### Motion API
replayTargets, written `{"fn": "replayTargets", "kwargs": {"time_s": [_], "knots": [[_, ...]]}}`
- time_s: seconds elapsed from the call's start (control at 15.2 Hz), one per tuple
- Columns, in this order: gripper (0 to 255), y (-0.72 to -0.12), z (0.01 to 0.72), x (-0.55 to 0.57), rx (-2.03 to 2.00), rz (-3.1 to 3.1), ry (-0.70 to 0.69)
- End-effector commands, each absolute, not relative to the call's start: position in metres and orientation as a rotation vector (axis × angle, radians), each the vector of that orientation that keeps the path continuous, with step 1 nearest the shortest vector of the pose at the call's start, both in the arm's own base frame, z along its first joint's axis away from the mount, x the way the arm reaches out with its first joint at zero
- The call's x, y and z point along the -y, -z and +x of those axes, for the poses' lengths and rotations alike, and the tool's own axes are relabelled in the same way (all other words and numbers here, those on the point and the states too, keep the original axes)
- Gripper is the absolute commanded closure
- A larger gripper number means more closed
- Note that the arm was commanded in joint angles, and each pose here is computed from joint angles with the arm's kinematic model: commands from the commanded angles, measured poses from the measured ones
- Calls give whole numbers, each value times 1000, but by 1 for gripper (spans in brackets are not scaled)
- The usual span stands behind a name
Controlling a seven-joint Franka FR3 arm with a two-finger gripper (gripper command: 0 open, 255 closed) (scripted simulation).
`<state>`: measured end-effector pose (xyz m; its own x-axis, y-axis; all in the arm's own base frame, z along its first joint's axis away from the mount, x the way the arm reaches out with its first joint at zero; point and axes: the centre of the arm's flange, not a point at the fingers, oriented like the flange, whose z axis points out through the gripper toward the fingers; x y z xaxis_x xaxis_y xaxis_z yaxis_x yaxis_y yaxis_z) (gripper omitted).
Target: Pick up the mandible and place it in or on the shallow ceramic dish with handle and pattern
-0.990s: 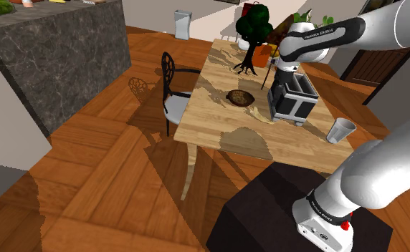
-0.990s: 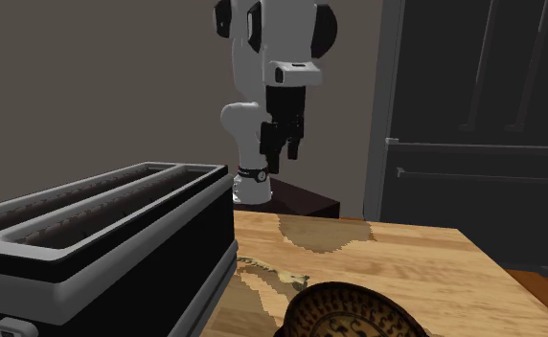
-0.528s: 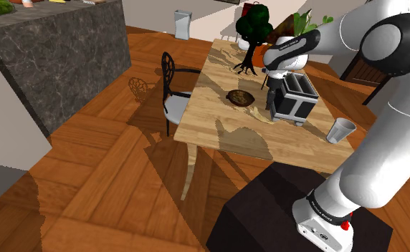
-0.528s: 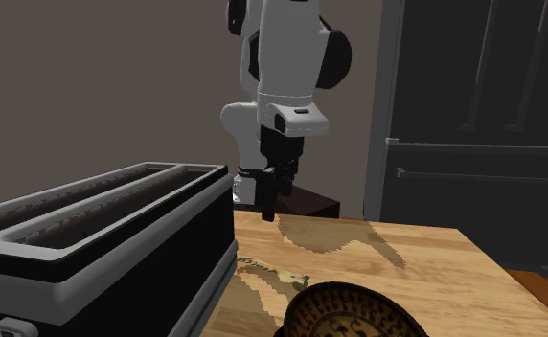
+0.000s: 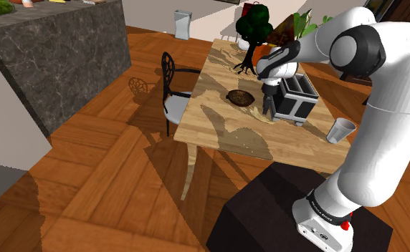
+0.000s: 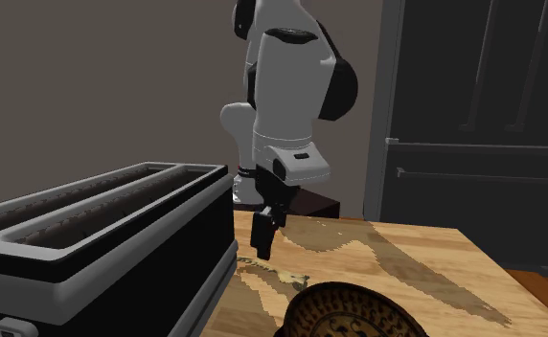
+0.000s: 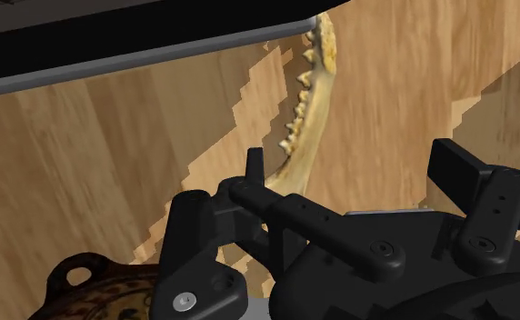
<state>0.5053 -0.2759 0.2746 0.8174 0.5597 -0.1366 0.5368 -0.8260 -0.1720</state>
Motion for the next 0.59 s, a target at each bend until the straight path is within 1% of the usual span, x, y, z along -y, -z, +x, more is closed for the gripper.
{"fn": "replayTargets", "kwargs": {"time_s": [0.0, 0.13, 0.53], "knots": [[0, -264, 503, 276, 872, -2874, -274], [0, -251, 500, 275, 872, -2874, -274], [0, -251, 500, 275, 872, -2874, -274]]}}
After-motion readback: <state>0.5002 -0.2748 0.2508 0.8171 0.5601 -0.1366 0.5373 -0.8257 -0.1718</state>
